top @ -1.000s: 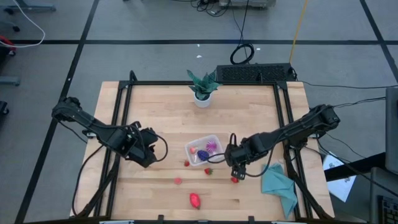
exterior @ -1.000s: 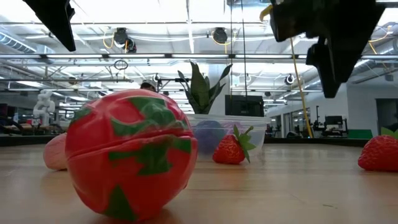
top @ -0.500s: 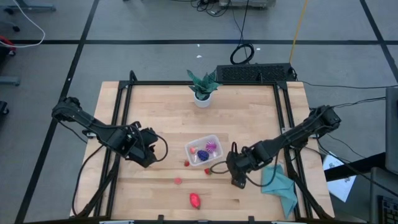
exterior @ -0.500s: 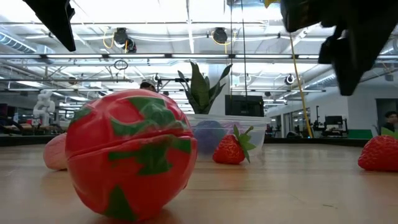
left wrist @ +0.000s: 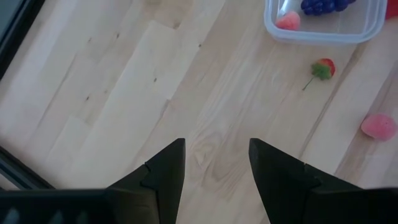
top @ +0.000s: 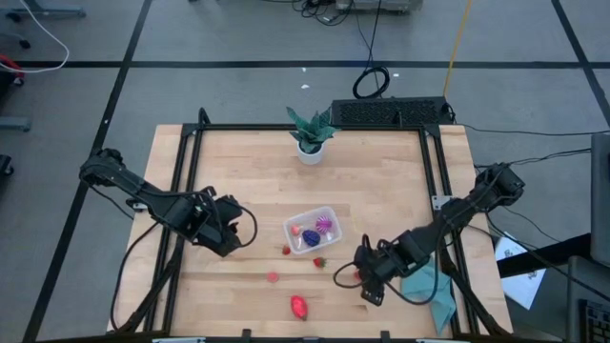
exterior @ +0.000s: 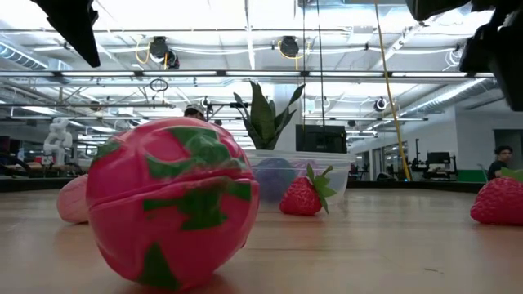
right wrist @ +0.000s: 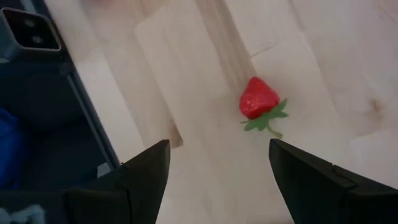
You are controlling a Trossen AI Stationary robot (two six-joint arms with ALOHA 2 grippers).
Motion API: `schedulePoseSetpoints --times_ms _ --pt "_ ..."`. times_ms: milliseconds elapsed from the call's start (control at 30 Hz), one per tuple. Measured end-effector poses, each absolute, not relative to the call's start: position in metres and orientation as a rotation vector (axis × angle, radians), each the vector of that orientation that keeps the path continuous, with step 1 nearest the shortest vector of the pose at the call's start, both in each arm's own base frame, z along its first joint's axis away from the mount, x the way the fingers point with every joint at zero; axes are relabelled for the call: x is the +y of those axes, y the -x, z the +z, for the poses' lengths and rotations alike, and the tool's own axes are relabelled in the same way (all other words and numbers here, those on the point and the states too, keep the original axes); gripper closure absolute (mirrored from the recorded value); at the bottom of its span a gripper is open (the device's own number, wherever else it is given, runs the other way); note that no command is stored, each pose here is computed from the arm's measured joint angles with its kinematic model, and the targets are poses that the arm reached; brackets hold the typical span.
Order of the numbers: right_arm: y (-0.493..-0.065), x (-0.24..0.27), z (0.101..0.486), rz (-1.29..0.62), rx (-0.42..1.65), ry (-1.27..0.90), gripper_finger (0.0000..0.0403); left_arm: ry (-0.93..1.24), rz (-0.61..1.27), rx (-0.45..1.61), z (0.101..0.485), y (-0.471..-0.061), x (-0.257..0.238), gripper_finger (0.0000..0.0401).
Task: Pick and placing Produce into tupperware
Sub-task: Put the bottom strawberry into the transparent bin
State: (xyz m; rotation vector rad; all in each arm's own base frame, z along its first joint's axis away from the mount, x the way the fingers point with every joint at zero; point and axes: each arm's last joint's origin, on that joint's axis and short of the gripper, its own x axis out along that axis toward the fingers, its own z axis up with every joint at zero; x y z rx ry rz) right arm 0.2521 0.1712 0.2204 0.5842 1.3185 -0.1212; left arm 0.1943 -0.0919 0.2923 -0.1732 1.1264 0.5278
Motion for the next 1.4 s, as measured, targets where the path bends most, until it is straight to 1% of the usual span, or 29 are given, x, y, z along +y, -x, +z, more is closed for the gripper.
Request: schedulePoseSetpoints --times_ms 300,500,867,1033,1167,1233,1300,1400 --pt "-0.251 0.172 0.22 -0.072 1.32 -0.527 0.014 0.171 0.518 1.122 0.292 -0.195 -0.092 0.0217" --pt "-0.252 0.173 0.221 -0.066 1.312 -0.536 0.014 0.171 0.518 1.122 0.292 -0.195 -0.092 0.0217" --pt "-0.265 0.175 0.227 0.009 1.171 -0.539 0.014 0.167 0.516 1.122 0.292 -0.195 -0.092 0.0217" --pt "-0.263 0.176 0.239 -0.029 1.205 -0.505 0.014 0.159 0.511 1.124 0.292 -0.195 -0.092 0.0217" --pt "-0.255 0.168 0.26 -0.174 1.273 -0.411 0.014 0.156 0.509 1.125 0.292 -0.195 -0.092 0.0217" --pt "-0.255 0.167 0.272 -0.215 1.25 -0.393 0.014 0.16 0.511 1.125 0.292 -0.195 -0.092 0.0217" --pt "-0.258 0.172 0.28 -0.188 1.198 -0.407 0.014 0.162 0.513 1.124 0.292 -0.195 -0.092 0.0217" --pt "-0.265 0.185 0.274 -0.168 1.201 -0.403 0.014 0.163 0.513 1.124 0.292 -0.195 -0.092 0.0217"
